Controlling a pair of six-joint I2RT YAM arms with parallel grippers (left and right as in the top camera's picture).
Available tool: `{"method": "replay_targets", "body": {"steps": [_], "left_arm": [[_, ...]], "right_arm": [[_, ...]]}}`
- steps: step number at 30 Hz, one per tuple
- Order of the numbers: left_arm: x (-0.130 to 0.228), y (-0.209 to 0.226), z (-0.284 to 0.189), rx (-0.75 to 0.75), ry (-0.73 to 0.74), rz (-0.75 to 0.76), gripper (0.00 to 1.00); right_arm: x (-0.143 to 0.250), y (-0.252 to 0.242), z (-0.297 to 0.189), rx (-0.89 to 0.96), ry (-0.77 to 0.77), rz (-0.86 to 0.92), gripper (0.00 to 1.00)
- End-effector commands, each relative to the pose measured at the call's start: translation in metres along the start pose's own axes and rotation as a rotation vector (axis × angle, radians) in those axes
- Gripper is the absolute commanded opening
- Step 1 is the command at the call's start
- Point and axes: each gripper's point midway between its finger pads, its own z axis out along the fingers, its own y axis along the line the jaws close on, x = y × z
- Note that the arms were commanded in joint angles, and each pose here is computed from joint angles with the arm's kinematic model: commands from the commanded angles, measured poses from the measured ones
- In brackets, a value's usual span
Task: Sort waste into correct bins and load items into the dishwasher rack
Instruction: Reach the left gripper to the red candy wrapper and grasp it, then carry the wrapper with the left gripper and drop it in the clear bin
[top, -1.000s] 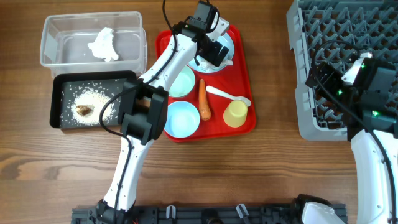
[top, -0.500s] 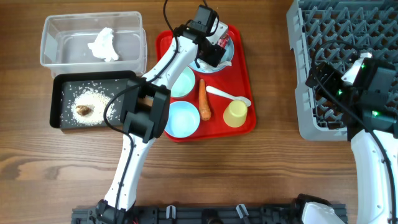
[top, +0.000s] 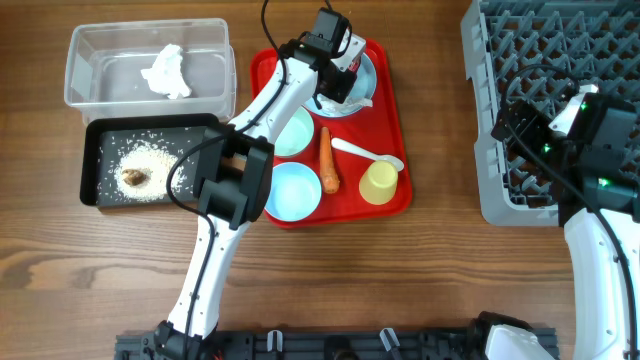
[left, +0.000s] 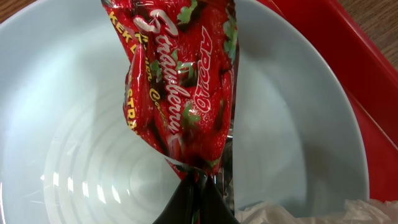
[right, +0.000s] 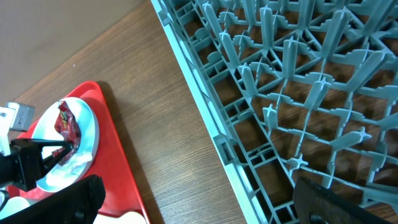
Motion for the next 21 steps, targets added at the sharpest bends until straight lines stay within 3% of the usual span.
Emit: {"method": "replay_targets", "body": {"steps": [1, 5, 11, 16, 21], "left_arm": [[-0.009, -0.003, -0.012, 0.007, -0.023, -0.052, 0.04], [-0.034, 0.005, -0.052, -0.028, -0.098, -0.089, 0.04], [-0.053, 0.053, -0.137, -0.236, -0.176, -0.136, 0.04], [-0.033, 0.114, -0.193, -0.436, -0.161, -0.260, 0.04], [0.011, 0.177, -0.208, -0.505, -0.093, -0.464, 0.04]], "right_arm": [[-0.003, 0.004, 0.000, -0.017, -0.001, 0.008, 1.00], [-0.003, 0.004, 0.000, -0.017, -0.001, 0.007, 1.00], [-0.003, 0.004, 0.000, -0.017, -0.001, 0.007, 1.00], [-0.003, 0.004, 0.000, -0.017, -0.001, 0.007, 1.00], [-0.003, 0.004, 0.000, -0.017, -0.001, 0.007, 1.00]]}}
